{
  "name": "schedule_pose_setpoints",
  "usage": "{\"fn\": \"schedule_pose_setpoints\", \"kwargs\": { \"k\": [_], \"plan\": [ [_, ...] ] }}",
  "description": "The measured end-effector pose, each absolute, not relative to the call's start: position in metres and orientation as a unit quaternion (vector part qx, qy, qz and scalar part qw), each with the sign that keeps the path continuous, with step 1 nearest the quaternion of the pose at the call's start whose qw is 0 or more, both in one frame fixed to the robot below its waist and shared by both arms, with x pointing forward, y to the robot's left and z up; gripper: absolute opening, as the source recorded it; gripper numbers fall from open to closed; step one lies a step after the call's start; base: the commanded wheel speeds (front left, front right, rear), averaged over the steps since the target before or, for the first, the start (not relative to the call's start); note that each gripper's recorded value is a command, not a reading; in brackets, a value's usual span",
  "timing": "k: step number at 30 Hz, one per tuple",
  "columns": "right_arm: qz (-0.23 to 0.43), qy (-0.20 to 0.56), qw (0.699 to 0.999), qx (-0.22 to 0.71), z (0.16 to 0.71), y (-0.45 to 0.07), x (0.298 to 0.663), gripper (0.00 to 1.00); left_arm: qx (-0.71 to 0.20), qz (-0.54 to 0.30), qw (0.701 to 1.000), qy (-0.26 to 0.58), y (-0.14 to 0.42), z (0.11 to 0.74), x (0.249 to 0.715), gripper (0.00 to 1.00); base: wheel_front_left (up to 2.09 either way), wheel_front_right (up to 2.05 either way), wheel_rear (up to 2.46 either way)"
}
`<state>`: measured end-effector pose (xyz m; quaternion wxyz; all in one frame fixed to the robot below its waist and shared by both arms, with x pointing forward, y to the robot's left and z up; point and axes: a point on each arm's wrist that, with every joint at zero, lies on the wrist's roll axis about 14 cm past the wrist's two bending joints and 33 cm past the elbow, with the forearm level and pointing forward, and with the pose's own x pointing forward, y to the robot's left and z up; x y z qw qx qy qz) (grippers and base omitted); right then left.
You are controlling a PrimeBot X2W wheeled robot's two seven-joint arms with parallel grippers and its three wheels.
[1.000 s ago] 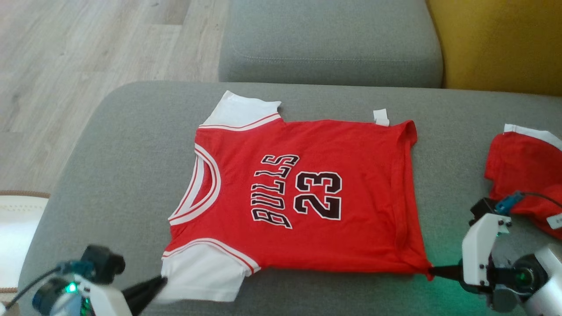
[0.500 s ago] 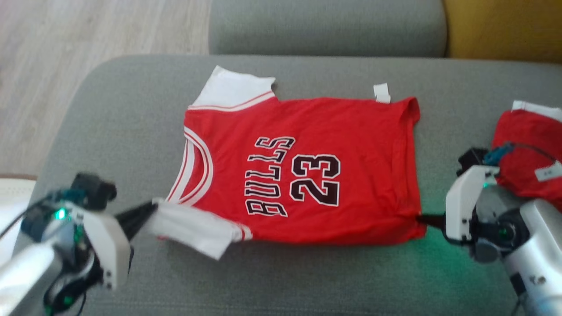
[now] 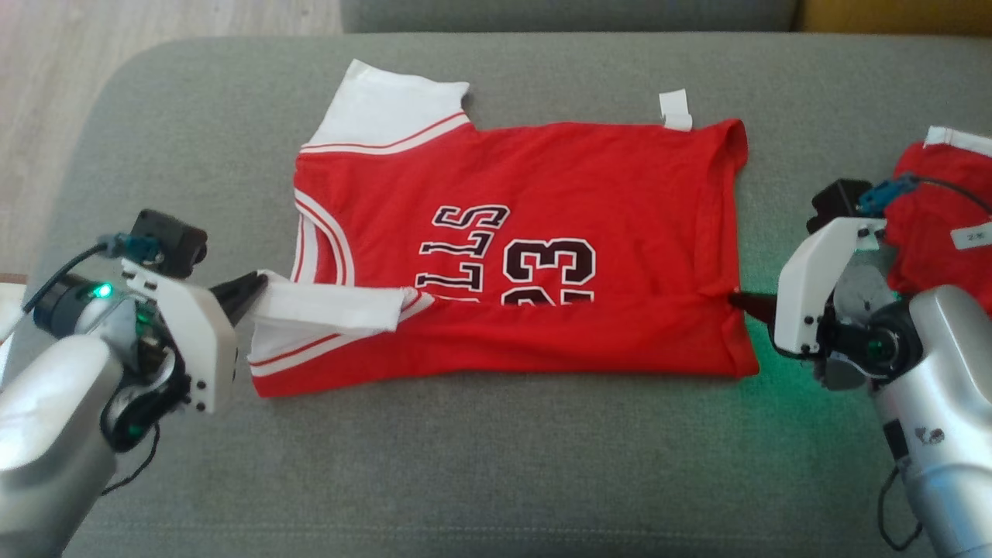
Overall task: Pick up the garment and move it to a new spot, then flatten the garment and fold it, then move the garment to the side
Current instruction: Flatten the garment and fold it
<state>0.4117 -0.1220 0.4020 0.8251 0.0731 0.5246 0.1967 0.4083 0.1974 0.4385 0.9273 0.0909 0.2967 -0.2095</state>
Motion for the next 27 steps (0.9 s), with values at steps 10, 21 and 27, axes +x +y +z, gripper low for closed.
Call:
{"fn": "schedule_pose_setpoints", "kwargs": {
  "k": [10, 21, 27],
  "plan": [
    [0.189, 0.502, 0.840, 0.082, 0.396, -0.120, 0.431, 0.00, 0.102, -0.219, 0.917, 0.317, 0.186, 0.415, 0.428, 0.00, 0.00, 0.00, 0.00],
    [0.170, 0.452, 0.870, 0.093, 0.400, -0.125, 0.446, 1.00, 0.078, -0.204, 0.950, 0.226, 0.179, 0.435, 0.458, 1.00, 0.00, 0.00, 0.00],
    [0.160, 0.317, 0.926, 0.129, 0.445, -0.124, 0.475, 1.00, 0.007, -0.130, 0.987, 0.097, 0.192, 0.489, 0.482, 1.00, 0.00, 0.00, 0.00]
  ]
}}
